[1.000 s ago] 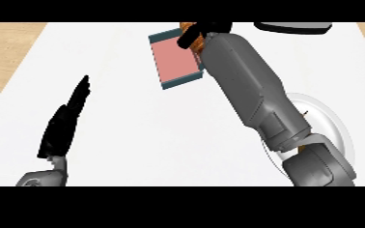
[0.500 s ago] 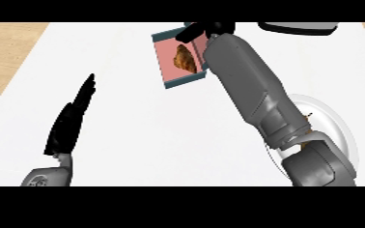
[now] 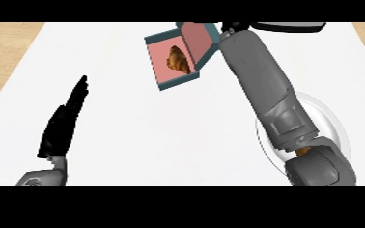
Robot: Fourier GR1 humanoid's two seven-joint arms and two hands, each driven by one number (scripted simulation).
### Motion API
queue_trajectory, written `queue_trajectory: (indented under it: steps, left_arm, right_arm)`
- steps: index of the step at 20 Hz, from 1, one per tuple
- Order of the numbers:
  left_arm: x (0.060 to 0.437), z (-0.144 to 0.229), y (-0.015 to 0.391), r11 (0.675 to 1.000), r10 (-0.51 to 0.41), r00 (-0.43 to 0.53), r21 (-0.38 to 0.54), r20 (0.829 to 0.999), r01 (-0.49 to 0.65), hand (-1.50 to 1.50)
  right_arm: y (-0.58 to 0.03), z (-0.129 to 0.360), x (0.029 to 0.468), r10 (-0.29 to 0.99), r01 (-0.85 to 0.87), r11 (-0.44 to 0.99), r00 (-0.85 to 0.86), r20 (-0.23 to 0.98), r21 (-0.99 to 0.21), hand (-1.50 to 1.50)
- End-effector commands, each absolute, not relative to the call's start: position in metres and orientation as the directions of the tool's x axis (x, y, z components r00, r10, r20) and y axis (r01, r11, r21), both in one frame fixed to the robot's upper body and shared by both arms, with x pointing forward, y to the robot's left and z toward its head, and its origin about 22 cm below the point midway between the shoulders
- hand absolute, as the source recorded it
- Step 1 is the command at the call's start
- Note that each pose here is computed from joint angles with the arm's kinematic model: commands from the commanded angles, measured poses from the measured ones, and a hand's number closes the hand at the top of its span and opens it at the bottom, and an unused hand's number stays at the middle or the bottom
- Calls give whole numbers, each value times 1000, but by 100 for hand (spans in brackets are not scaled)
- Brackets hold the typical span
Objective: Pick the croissant from the plate and place it in the cardboard box
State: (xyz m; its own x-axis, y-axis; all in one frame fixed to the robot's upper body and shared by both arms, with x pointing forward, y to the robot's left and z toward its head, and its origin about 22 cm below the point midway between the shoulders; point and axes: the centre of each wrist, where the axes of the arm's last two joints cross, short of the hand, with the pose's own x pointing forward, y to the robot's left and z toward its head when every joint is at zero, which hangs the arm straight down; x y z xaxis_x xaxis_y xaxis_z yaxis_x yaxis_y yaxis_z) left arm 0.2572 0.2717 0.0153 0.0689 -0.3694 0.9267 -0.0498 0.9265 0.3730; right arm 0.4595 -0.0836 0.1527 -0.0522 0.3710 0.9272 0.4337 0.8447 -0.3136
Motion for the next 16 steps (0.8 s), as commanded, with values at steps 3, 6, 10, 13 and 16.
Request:
queue_trajectory:
  steps: [3, 6, 10, 13, 16]
  left_arm:
    - [244, 7, 274, 929, -359, 94, 365, 929, -65, 0]
    - [242, 2, 273, 930, -353, 121, 362, 928, -65, 0]
    - [247, 6, 283, 925, -355, 121, 367, 927, -96, 0]
    - [238, 8, 298, 914, -374, 143, 390, 916, -108, 0]
    - [249, 14, 284, 928, -342, 143, 358, 929, -106, 0]
  right_arm:
    - [-147, 150, 467, 274, 587, 792, -97, 957, -167, -150]
    - [-186, 147, 468, 261, 610, 776, -74, 962, -164, -150]
    - [-228, 136, 456, 235, 599, 791, -109, 966, -125, -150]
    - [-279, 128, 442, 267, 574, 802, -96, 959, -166, -150]
    - [-305, 106, 420, 284, 521, 830, -91, 954, -198, -150]
